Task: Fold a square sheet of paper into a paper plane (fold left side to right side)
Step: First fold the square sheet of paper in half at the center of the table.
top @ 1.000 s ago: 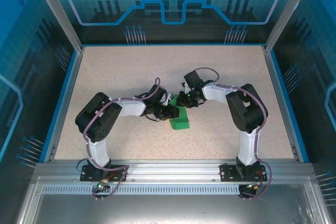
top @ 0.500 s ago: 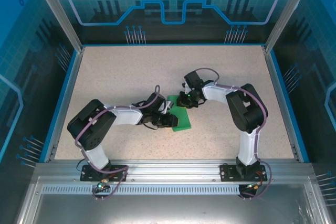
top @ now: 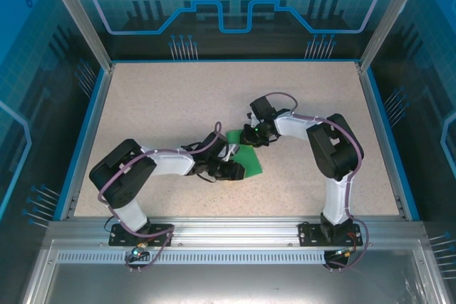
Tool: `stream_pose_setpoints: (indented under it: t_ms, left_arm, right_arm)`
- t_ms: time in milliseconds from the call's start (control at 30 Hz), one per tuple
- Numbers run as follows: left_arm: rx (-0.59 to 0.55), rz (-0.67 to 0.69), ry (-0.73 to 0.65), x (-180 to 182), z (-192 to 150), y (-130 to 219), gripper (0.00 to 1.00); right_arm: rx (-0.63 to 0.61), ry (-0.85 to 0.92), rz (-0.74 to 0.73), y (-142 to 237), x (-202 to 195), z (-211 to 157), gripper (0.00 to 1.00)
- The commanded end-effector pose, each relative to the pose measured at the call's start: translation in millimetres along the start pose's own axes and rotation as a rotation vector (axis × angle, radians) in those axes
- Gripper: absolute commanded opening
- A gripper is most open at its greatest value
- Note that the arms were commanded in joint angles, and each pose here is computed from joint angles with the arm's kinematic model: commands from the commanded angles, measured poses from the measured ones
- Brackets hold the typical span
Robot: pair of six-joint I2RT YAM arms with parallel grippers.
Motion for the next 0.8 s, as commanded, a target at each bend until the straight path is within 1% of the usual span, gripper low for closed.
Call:
stream_pose_setpoints:
  t_ms: [0,167,300,533,767]
  left_arm:
    - [0.034,0.008,0.033,-1.0,-17.1,7.4,0.40]
    - [-0.064,-0.025,0.001,-17.1,0.3,32.7,0.42]
    - [-0.105,-0.028,-0.005,-18.3,11.7,35.7,0.42]
    - [-0.068,-0.050,0.006,-14.9,25.7,7.9,0.41]
    - [-0.026,-0.035,0.022,-7.4,16.9,-3.9,0.41]
  right_arm:
    - [0.046,-0.057,-0.104,-9.4,-30.9,-13.5,0.18]
    - [0.043,-0.056,-0.103,-8.9,-30.6,-13.1,0.18]
    - [0.043,-0.053,-0.101,-9.5,-29.8,-13.1,0.18]
    - [0.044,-0.053,-0.100,-9.1,-28.8,-13.2,0.18]
    - [0.041,-0.048,-0.103,-7.2,-27.9,-13.2,0.18]
Point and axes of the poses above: each hand's point on the last joint's axis, 136 mm out from that joint toward the fingers, its own y axis back along the fingers, its own x axis along the line the jaws close on, z = x × y, the point moved 3 cm from there along y, back along the fingers, and after that the axes turned 2 degrees about -y, right-handed, at the moved point
